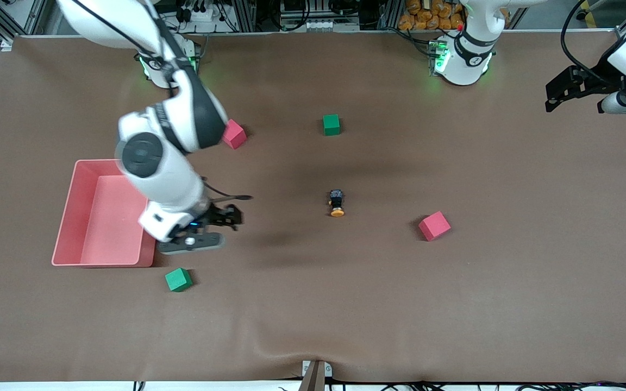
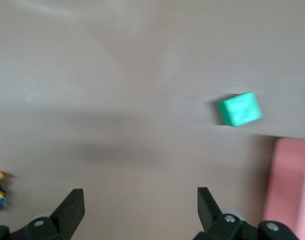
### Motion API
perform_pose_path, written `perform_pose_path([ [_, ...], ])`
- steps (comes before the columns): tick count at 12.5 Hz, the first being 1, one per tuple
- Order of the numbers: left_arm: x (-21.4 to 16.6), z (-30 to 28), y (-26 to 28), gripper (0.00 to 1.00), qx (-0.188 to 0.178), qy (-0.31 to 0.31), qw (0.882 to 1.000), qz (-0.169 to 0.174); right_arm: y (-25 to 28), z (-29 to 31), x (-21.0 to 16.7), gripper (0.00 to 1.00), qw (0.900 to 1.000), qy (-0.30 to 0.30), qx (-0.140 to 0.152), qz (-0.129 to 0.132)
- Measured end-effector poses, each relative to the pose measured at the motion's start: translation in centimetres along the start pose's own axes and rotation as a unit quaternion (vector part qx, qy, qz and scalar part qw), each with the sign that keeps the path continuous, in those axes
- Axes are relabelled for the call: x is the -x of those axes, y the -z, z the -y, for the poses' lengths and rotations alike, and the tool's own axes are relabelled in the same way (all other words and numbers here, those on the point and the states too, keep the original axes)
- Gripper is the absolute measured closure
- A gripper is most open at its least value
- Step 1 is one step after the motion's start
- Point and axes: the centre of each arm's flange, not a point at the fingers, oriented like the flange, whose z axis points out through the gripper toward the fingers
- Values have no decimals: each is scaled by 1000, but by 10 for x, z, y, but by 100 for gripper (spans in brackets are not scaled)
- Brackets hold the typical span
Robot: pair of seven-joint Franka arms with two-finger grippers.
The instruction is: Place and upright button with both arms
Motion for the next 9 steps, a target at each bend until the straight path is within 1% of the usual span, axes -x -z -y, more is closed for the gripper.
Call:
perform_pose_path([
  [2,0,0,0,0,0,0,1000,0,26,-53,20,0,1000,19,-1,7],
  [4,0,0,0,0,0,0,1000,0,61,-104,44,0,999,22,-4,28],
  [6,0,0,0,0,0,0,1000,0,91,-125,63,0,999,15,-8,37],
  [9,0,0,0,0,0,0,1000,0,117,-164,79,0,999,17,-13,47],
])
